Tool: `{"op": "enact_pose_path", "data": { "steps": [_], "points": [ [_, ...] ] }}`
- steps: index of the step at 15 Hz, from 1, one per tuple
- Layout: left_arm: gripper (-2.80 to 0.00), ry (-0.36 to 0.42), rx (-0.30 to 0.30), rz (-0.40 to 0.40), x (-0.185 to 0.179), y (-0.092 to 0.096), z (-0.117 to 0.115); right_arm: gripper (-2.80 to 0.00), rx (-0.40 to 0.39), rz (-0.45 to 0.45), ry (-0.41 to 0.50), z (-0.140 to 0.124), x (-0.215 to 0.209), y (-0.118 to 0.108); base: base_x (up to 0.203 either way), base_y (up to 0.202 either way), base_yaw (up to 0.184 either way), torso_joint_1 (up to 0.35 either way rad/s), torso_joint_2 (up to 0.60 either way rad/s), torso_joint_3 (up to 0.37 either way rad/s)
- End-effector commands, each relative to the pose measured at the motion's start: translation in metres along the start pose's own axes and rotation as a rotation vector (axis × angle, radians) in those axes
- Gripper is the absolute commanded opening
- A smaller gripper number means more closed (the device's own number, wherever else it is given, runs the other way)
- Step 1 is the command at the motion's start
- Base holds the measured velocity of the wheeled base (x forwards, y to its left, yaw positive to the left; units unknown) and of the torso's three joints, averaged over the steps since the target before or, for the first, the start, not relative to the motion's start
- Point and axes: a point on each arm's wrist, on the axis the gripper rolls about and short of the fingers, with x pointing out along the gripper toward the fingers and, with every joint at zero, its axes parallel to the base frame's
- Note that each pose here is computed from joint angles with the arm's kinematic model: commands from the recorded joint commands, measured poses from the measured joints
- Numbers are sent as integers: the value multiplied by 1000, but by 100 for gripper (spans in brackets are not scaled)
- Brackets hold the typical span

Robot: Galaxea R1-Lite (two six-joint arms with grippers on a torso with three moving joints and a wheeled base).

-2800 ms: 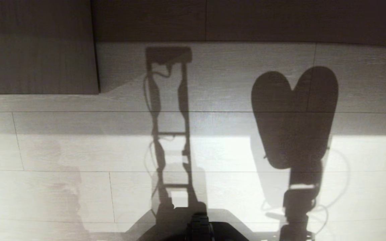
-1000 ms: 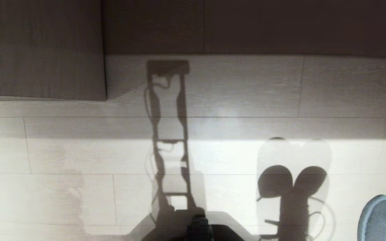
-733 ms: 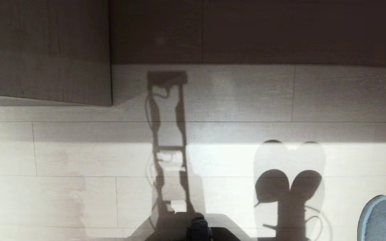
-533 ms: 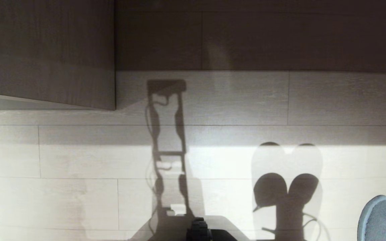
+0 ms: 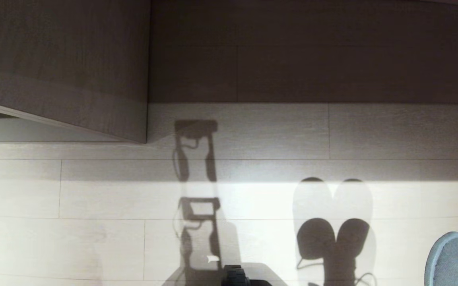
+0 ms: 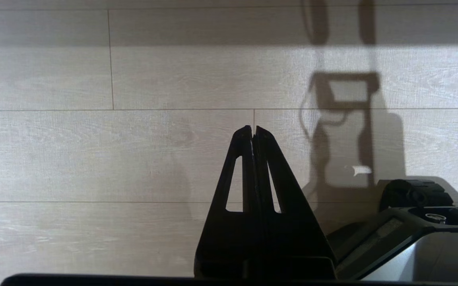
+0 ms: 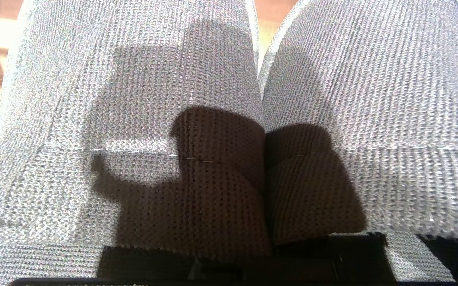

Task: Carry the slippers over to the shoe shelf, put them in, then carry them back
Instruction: Place the slippers into the shoe cabinet

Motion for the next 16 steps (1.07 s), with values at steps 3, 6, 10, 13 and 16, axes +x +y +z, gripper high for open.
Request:
{"op": "enact_pose_path", "data": {
  "steps": [3,6,10,13,16],
  "points": [
    [-280,0,0,0,0,0,0,-280,2,0,2,0,0,0,0,0,0,-1,2,200],
    [-280,0,0,0,0,0,0,-280,2,-2,2,0,0,0,0,0,0,2,5,198],
    [-280,0,0,0,0,0,0,-280,1,0,2,0,0,0,0,0,0,2,0,204],
    [-280,0,0,0,0,0,0,-280,1,0,0,0,0,0,0,0,0,3,2,199],
    [-280,0,0,0,0,0,0,-280,7,-2,2,0,0,0,0,0,0,1,2,202]
  ]
}}
